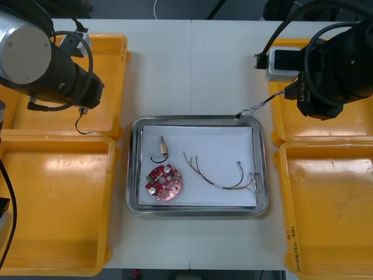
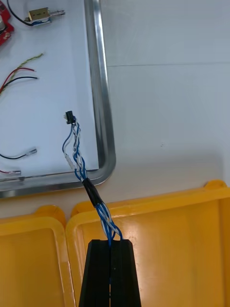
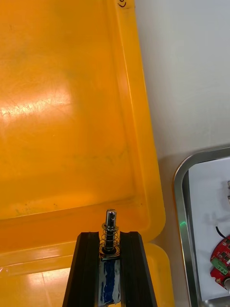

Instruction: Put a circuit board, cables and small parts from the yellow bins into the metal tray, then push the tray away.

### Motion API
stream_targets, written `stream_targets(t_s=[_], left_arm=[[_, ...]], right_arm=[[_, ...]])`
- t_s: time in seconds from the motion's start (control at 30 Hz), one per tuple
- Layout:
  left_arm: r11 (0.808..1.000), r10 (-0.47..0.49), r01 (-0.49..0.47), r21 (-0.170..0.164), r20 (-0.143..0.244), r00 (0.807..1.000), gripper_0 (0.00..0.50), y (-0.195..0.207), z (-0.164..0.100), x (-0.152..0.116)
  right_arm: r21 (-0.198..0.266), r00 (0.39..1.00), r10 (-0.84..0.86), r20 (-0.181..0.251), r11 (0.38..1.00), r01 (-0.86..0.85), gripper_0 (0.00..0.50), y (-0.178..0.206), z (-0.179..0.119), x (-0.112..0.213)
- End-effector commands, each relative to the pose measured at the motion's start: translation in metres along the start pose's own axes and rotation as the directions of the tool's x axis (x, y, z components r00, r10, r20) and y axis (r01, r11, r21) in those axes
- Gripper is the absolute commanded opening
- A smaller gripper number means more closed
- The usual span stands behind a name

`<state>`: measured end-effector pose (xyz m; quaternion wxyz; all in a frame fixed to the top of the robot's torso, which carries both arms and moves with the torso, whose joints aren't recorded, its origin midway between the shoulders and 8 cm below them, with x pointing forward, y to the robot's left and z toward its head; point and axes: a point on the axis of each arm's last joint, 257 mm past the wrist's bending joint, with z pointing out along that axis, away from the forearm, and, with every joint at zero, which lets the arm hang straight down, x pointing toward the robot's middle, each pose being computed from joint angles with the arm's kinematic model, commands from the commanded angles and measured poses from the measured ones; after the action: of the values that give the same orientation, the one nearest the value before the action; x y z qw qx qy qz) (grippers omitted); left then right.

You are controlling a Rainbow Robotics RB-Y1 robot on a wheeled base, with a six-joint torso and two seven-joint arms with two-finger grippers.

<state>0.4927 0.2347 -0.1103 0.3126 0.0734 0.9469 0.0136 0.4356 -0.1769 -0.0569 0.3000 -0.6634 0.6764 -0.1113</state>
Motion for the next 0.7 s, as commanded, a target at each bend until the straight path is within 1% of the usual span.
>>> stream_targets(t_s=[0.03,0.17,0.3,0.33,0.37,0.4,0.43,0.6,0.67,0.7], left_arm=[[0.999,-0.048,0.048,0.015,0.017,0.999,0.001,-0.011,-0.005,0.000],[0.999,-0.049,0.049,0.014,0.016,0.999,0.000,-0.010,-0.005,0.000],[0.999,-0.052,0.052,0.014,0.017,0.998,0.001,-0.009,-0.005,-0.001],[0.999,-0.052,0.052,0.014,0.017,0.998,0.001,-0.009,-0.005,-0.001],[0.999,-0.052,0.052,0.014,0.017,0.998,0.001,-0.009,-0.005,-0.001],[0.999,-0.052,0.052,0.014,0.017,0.998,0.001,-0.009,-0.005,-0.001],[0.999,-0.052,0.052,0.014,0.017,0.998,0.002,-0.009,-0.005,-0.001],[0.999,-0.052,0.052,0.017,0.017,0.998,0.001,-0.010,-0.005,-0.001],[0.999,-0.050,0.049,0.017,0.016,0.999,0.002,-0.010,-0.005,0.000],[0.999,-0.052,0.052,0.018,0.016,0.999,0.001,-0.010,-0.005,-0.001]], right_arm=[[-0.027,0.999,-0.036,-0.013,0.999,0.036,0.000,0.018,0.016,-0.018],[-0.046,0.998,-0.060,-0.031,0.997,0.058,0.000,0.030,0.033,-0.029],[-0.077,0.997,-0.052,-0.055,0.996,0.047,0.000,0.037,0.054,-0.036],[-0.081,0.997,-0.053,-0.058,0.996,0.048,0.000,0.038,0.056,-0.037],[-0.091,0.996,-0.051,-0.069,0.995,0.044,0.000,0.040,0.062,-0.037],[-0.091,0.996,-0.051,-0.069,0.995,0.044,0.000,0.040,0.062,-0.037],[-0.104,0.996,-0.047,-0.081,0.994,0.039,0.000,0.043,0.069,-0.038],[-0.130,0.990,-0.032,-0.139,0.991,0.014,0.000,0.050,0.088,-0.031],[-0.130,0.987,-0.035,-0.154,0.991,0.015,0.000,0.052,0.095,-0.030],[-0.115,0.987,-0.037,-0.157,0.993,0.019,0.000,0.050,0.099,-0.032]])
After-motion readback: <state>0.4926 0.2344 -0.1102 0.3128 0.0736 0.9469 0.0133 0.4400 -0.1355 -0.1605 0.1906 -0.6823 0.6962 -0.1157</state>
